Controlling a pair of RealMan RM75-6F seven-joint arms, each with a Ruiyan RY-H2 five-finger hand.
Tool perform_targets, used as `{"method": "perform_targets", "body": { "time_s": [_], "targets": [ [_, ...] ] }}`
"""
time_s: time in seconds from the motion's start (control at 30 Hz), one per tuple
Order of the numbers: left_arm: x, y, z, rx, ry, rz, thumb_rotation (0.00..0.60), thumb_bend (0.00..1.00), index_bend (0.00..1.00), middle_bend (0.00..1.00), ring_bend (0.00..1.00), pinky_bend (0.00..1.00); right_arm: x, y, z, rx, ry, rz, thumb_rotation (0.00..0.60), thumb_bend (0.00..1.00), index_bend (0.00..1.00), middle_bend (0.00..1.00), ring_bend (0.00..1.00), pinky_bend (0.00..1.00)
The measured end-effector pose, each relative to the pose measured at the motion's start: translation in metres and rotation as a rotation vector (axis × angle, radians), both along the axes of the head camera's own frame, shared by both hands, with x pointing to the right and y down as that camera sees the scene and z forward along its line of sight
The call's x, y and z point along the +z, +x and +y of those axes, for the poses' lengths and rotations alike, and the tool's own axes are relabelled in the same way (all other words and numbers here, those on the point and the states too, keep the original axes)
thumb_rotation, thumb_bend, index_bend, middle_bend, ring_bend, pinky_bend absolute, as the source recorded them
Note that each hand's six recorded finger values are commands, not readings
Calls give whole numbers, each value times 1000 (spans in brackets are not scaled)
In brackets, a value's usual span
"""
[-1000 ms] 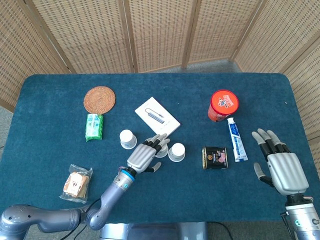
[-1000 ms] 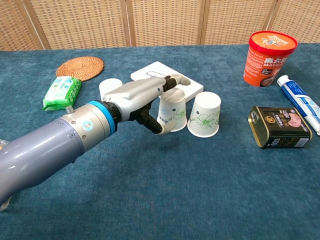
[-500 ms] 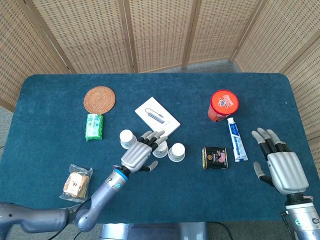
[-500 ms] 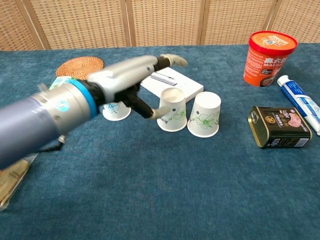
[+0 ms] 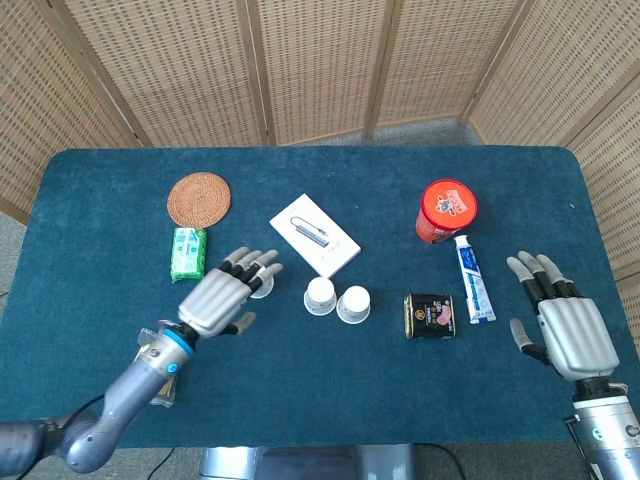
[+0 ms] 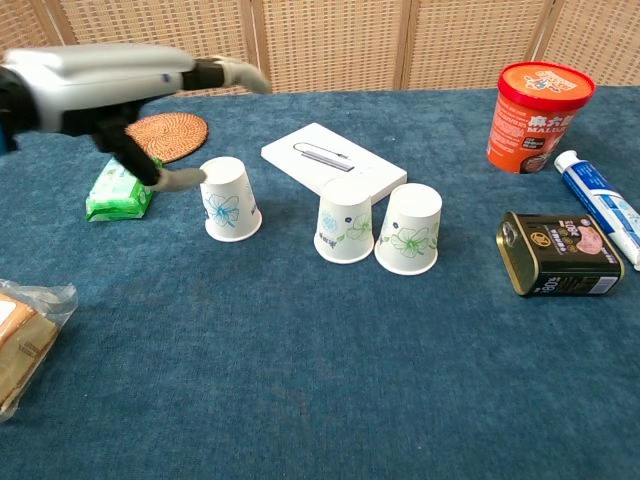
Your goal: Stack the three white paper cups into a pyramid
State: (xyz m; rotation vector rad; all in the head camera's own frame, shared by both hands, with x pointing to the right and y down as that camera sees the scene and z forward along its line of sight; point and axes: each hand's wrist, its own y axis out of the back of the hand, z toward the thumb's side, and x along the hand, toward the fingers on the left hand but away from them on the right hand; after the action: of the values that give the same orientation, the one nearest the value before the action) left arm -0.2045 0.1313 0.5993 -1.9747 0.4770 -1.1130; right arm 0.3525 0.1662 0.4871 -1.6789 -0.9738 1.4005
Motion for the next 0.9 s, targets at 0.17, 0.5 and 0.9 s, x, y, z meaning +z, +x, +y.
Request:
{"method": "perform_targets", "body": {
  "time_s": [0.17, 0.5, 0.9],
  "targets": [
    [7, -28, -2, -1, -23, -116, 600, 437, 0, 0, 0, 0, 4, 2, -1, 5, -9, -7, 600, 488, 48, 0, 0, 241],
    [42, -38, -17, -2, -28, -212, 600, 438, 0, 0, 0, 0, 3, 8, 2, 26, -8, -4, 600, 489, 47, 0, 0, 240],
    [77, -9, -27, -31, -64, -164, 600, 437, 0, 0, 0, 25, -4, 25, 7, 69, -2, 26, 600, 488, 47, 0, 0, 240]
  ]
}}
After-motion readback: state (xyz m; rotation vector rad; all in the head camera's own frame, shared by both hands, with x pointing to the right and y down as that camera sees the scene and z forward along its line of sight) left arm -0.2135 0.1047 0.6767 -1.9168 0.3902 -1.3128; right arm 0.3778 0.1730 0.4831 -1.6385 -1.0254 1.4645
